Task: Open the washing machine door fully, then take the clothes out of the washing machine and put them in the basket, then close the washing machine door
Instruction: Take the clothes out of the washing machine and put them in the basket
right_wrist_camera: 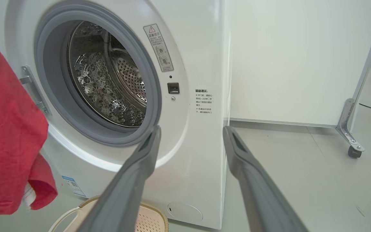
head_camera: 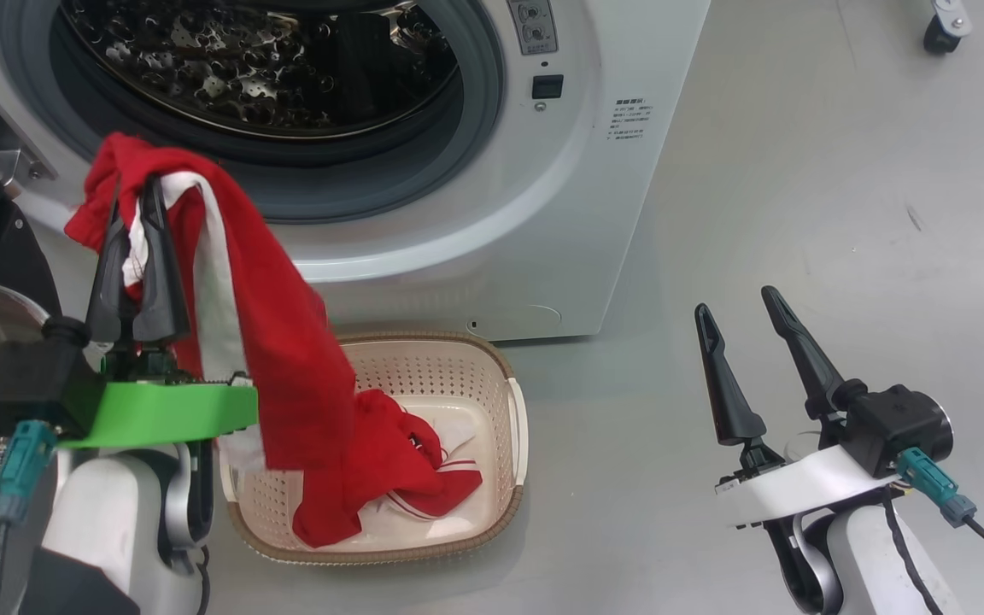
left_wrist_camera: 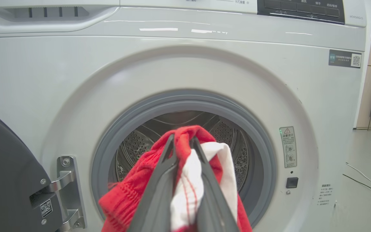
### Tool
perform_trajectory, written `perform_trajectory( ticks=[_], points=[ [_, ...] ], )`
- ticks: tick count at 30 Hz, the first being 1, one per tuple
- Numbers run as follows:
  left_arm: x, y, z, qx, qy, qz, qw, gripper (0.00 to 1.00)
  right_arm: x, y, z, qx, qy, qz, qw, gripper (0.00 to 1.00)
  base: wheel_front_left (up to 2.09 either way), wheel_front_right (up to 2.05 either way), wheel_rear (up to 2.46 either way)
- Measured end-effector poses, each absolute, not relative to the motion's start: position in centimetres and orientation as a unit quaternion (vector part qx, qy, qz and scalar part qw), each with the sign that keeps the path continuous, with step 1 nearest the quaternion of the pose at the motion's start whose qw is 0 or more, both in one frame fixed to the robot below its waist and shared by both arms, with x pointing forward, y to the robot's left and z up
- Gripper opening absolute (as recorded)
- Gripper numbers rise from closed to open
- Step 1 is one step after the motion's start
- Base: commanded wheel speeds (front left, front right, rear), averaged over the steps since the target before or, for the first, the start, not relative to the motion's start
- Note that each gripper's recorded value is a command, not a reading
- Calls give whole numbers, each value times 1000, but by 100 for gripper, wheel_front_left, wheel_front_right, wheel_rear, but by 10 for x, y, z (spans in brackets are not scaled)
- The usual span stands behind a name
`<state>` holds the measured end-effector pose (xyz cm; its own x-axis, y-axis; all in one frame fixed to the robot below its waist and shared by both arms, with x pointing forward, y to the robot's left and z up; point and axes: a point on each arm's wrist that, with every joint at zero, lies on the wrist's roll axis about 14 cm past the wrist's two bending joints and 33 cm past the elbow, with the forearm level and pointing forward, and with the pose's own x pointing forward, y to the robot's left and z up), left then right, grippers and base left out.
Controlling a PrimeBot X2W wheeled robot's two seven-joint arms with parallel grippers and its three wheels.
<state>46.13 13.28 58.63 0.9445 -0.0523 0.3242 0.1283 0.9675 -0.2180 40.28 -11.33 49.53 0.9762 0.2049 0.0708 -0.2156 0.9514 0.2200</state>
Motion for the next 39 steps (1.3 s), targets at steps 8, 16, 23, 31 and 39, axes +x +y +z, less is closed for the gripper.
perform_trajectory(
  ticks=[8, 16, 23, 31, 39],
  points=[
    [451, 130, 564, -123, -132, -45, 983, 0, 406, -111, 495, 115, -25, 109, 987, 100, 0, 0, 0],
    [448, 121, 514, -134, -62, -47, 988, 0, 412, -108, 483, 117, -11, 113, 987, 100, 0, 0, 0],
    [450, 112, 458, -140, 19, -50, 989, 0, 423, -110, 474, 119, -3, 110, 987, 100, 0, 0, 0],
    [444, 99, 382, -149, 138, -58, 977, 0, 437, -115, 462, 128, 5, 101, 987, 100, 0, 0, 0],
    [452, 82, 319, -148, 231, -80, 958, 0, 448, -128, 445, 131, 20, 82, 988, 100, 0, 0, 0]
  ],
)
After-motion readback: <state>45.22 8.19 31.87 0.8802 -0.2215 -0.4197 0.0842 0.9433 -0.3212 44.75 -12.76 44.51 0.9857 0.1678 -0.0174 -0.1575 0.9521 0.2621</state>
